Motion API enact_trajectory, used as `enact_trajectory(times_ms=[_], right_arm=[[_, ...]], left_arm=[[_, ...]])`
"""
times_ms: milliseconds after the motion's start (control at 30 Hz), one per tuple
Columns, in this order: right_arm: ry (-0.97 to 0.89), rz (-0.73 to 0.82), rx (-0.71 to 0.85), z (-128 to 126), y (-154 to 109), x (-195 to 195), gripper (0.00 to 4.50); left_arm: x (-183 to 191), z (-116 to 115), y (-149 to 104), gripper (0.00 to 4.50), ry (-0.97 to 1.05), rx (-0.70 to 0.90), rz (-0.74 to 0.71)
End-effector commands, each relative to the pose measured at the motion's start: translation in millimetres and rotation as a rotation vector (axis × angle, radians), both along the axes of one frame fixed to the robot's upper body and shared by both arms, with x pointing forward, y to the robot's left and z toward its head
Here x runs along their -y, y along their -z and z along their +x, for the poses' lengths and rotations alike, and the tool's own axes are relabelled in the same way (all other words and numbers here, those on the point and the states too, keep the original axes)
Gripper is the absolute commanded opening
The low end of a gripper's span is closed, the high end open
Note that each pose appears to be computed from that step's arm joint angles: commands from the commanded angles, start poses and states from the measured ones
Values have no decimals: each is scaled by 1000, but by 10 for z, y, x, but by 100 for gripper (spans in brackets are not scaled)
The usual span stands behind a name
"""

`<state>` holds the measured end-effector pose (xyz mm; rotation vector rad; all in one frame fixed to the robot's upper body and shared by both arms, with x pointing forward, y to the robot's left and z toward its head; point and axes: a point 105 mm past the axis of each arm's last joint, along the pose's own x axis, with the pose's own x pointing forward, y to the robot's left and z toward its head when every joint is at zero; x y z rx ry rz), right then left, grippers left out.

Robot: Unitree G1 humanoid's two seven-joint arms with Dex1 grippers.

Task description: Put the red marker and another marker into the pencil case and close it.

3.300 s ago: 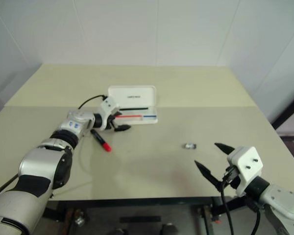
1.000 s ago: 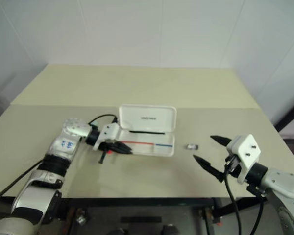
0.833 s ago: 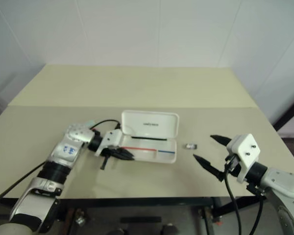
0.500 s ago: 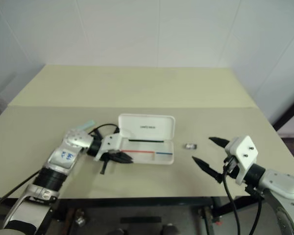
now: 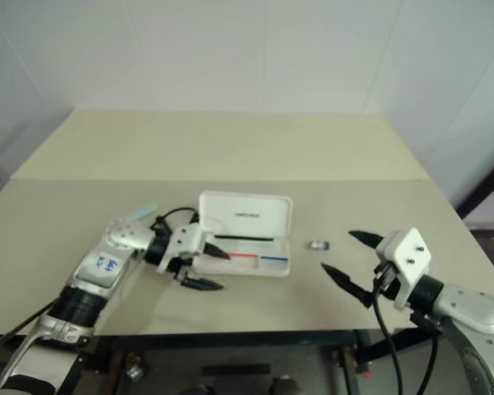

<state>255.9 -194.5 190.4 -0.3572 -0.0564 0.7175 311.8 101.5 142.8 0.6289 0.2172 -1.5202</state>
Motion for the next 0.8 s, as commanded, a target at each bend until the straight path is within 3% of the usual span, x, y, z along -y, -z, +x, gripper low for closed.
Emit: enact_trajectory(times_ms=[33,267,400,800], right_arm=[[-28,-16,32,11,-75,-2,450],[-124,-20,-1,104,-56,-27,450],[-168,-24,-5,221,-69,-51,450],[-290,-41,-38,436,-62,-142,450]], left_arm=[[-43,-89,-187,449,-4,28,-46],[-236,-155,-422,449,-177,79,-139],[-375,-48,-615,449,-421,167,-284],[-982,31,-394,449,-1170,114,-374]])
